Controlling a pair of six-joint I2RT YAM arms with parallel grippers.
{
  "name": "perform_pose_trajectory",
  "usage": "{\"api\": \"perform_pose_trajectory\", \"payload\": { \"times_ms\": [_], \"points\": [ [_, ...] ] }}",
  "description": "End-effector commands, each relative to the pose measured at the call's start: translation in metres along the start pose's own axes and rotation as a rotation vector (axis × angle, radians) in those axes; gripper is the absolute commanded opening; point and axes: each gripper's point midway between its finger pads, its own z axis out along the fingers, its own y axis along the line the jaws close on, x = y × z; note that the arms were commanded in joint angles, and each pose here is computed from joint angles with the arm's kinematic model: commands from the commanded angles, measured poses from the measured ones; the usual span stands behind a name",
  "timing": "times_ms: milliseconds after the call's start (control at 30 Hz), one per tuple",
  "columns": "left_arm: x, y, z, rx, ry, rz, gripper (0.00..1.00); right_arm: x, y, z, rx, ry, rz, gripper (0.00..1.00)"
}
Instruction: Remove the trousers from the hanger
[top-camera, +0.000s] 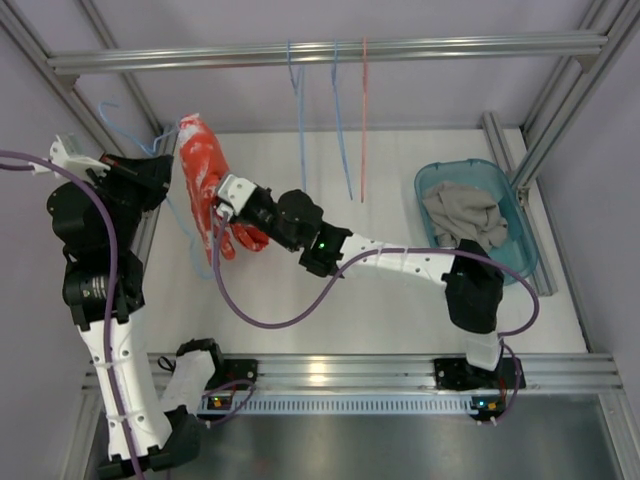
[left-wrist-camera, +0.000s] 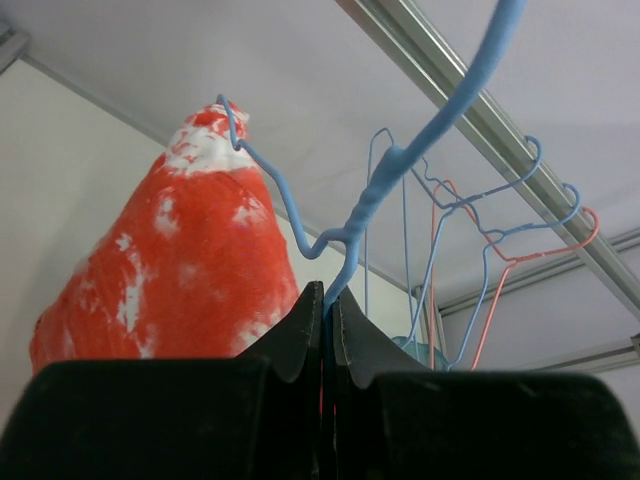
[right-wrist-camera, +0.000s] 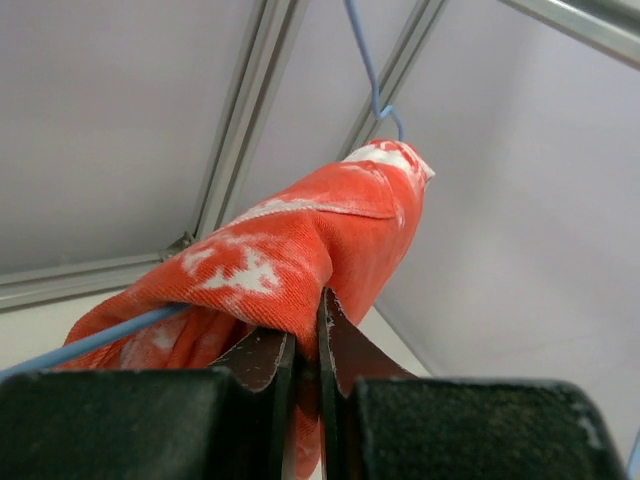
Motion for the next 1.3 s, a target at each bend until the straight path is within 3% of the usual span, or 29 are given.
{"api": "perform_pose_trajectory", "payload": {
  "times_ms": [0, 1033, 1267],
  "points": [
    [-0.017, -0.024, -0.012, 0.111, -0.090, 0.068, 0.00, -0.117, -0.088, -0.025, 0.148, -0.245, 0.059, 0.00],
    [0.073, 0.111, 0.010, -0.207, 0.076, 0.165, 0.00, -0.296, -0.156, -0.108, 0.164, -0.548, 0.209, 0.00],
    [0.082, 0.124, 0.009, -0.238, 0.091, 0.160, 0.00, -0.318, -0.170, -0.129, 0.194, -0.580, 0.219, 0.00]
  ]
}}
